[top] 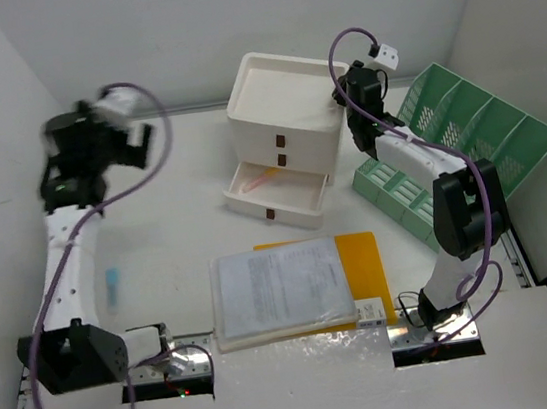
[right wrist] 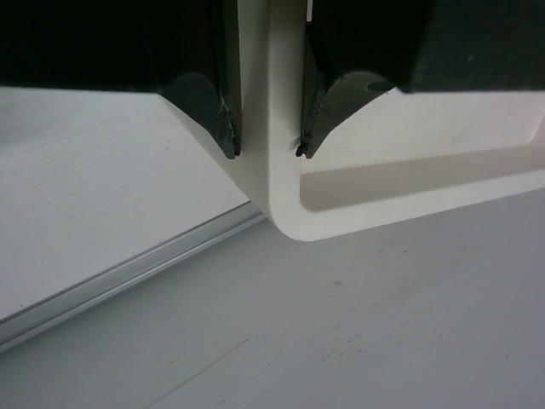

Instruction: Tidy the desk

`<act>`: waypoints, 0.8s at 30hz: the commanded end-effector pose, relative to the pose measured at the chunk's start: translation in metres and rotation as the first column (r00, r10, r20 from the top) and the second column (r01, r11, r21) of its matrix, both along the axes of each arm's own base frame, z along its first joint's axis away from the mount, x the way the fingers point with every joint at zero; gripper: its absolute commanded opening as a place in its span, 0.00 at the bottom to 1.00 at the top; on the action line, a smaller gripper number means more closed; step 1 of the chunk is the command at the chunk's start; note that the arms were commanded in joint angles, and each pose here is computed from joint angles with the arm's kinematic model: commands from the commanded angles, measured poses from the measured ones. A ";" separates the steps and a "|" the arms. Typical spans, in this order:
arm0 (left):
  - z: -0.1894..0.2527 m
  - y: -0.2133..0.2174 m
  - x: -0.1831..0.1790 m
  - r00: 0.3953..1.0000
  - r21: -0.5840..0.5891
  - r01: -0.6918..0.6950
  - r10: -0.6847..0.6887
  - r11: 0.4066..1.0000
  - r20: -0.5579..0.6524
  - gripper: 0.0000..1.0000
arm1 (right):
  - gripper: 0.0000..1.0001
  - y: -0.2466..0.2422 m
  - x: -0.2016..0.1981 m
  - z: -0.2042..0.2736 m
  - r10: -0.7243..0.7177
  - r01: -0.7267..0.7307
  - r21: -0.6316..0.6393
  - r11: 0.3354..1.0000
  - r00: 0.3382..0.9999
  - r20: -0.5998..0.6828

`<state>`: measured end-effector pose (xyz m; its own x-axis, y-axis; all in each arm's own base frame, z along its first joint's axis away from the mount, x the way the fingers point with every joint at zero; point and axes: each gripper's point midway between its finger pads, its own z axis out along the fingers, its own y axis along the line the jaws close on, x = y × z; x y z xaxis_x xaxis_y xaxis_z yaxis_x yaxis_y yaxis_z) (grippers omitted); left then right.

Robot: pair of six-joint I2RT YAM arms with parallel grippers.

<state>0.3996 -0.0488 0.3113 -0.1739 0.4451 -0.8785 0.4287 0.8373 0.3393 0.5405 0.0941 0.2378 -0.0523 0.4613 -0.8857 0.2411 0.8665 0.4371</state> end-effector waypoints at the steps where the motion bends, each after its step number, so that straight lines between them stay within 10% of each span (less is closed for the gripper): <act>1: -0.097 0.105 -0.063 0.904 -0.002 -0.240 0.223 0.971 -0.364 1.00 | 0.00 0.020 -0.021 -0.091 0.113 -0.118 -0.004 0.993 0.955 -0.275; 9: -0.208 0.163 -0.174 0.735 -0.102 -0.372 0.226 0.922 -0.640 1.00 | 0.00 0.029 -0.018 -0.098 0.148 -0.144 0.034 0.989 0.945 -0.292; 21: -0.291 0.206 -0.223 0.587 0.028 -0.502 0.364 0.864 -0.723 0.99 | 0.00 0.020 -0.024 -0.101 0.107 -0.107 0.015 0.994 0.949 -0.298; 24: -0.304 0.201 -0.221 0.581 -0.013 -0.488 0.314 0.873 -0.751 0.83 | 0.00 0.019 -0.024 -0.101 0.103 -0.104 0.015 0.994 0.950 -0.296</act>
